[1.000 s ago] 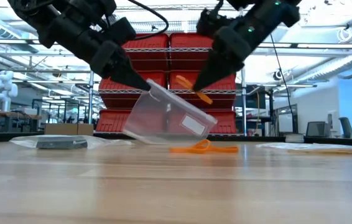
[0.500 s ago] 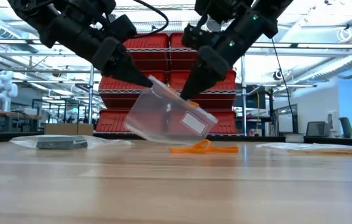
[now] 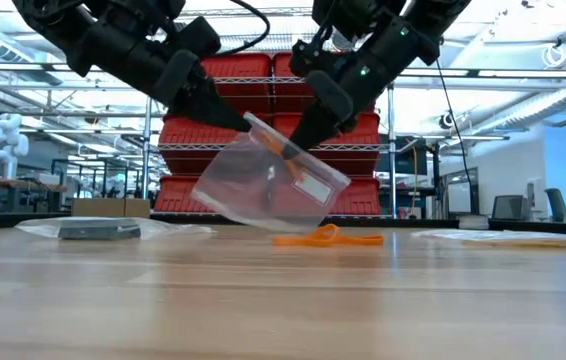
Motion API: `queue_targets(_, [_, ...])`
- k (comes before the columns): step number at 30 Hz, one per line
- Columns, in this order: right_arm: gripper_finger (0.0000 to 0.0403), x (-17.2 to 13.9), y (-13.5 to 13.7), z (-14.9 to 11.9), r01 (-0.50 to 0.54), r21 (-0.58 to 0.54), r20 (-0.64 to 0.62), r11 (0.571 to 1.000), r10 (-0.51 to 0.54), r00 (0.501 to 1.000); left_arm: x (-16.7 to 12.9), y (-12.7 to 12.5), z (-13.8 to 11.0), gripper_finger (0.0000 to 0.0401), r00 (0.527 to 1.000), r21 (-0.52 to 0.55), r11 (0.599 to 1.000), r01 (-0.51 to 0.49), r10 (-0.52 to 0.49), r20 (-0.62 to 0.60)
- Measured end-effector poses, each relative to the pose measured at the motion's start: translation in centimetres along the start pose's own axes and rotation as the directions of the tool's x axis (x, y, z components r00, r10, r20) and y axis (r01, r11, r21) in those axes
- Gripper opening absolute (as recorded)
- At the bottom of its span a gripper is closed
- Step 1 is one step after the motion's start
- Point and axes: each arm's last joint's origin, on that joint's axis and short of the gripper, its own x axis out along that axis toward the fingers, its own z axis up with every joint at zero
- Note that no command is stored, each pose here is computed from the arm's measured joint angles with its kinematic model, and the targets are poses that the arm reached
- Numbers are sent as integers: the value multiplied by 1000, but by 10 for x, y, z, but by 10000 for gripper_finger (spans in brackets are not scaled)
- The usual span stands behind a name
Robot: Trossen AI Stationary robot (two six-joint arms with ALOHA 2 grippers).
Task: Sort rubber bands
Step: Put the orange rubber band into the transparent zip bag
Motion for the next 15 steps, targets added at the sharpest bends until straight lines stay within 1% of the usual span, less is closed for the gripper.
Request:
queue_targets(5, [127,-21,-4,12,-3,12,60,1000,2,998,0,1,2,0,1000,-3,1000,-10,11,18])
queue_targets(7, [141,-32,-6,16,-4,16,75,1000,2,997,0,1,3,0,999,-9,1000,-15,16,52])
queue_targets(10, [155,-51,-8,20,-8,15,86,1000,7,996,-1,4,-2,0,996,-16,999,-28,29,79])
queue_targets(12, [161,-61,-5,19,-20,14,65,1000,19,998,-2,8,-7,0,994,-27,999,-40,42,102])
queue_targets(15, [164,-69,5,13,-101,18,-3,995,101,995,-4,13,-17,0,989,-46,998,-40,47,143])
